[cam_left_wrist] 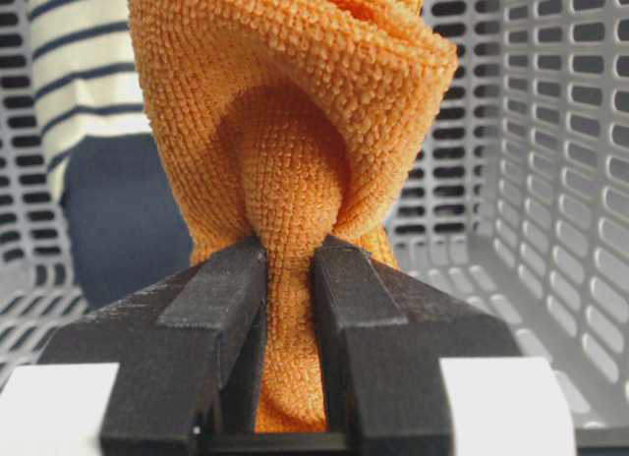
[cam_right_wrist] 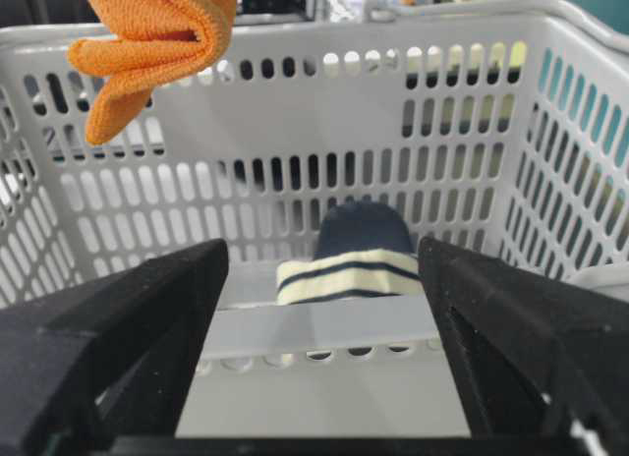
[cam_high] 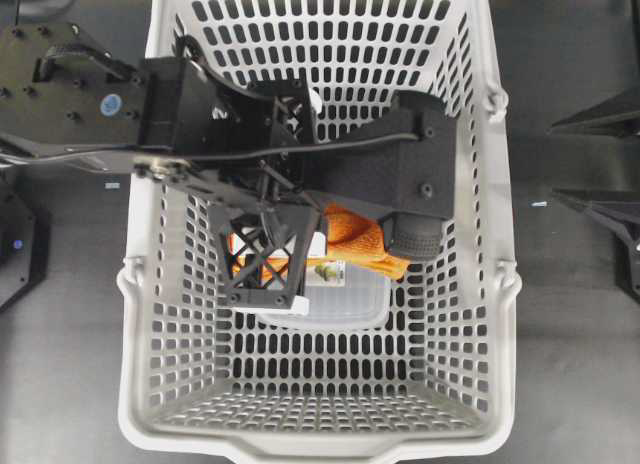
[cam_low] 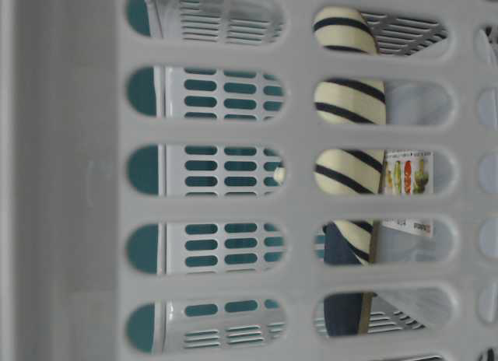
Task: Pick up the orange cloth from the shopping basket with the left arm.
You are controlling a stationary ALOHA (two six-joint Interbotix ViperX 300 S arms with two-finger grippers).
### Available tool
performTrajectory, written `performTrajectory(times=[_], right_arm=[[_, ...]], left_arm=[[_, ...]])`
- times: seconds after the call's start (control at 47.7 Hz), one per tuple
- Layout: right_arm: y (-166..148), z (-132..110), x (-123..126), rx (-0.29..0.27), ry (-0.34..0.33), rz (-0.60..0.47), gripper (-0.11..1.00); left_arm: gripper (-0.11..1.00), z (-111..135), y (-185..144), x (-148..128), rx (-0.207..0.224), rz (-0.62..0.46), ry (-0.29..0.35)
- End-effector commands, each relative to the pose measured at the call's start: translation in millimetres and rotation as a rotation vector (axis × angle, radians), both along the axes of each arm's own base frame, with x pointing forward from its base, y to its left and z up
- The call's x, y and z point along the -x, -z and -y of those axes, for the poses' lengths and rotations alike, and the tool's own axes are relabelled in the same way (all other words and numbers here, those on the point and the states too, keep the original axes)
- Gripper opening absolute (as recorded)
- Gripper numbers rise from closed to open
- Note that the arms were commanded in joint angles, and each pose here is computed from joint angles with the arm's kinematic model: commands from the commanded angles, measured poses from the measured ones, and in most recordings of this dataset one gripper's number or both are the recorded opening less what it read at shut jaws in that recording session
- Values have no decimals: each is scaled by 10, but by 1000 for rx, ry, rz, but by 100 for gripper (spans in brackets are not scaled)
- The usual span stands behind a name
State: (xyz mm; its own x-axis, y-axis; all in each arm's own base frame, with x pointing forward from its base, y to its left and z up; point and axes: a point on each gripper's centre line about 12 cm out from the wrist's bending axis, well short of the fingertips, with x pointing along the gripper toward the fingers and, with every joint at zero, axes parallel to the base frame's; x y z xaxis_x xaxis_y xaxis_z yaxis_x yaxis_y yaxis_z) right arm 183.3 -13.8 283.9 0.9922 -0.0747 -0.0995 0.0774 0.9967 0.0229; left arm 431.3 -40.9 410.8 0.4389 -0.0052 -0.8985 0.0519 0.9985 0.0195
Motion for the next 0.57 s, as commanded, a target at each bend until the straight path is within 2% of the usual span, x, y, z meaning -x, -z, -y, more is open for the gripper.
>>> performTrajectory(times=[0.0, 0.545], right_arm=[[-26, 7, -13, -4, 4, 6, 75], [-12, 6, -9, -1, 3, 5, 75]], left_arm=[[12, -7, -137, 32, 2, 40, -2], [12, -20, -131, 25, 2, 40, -5]])
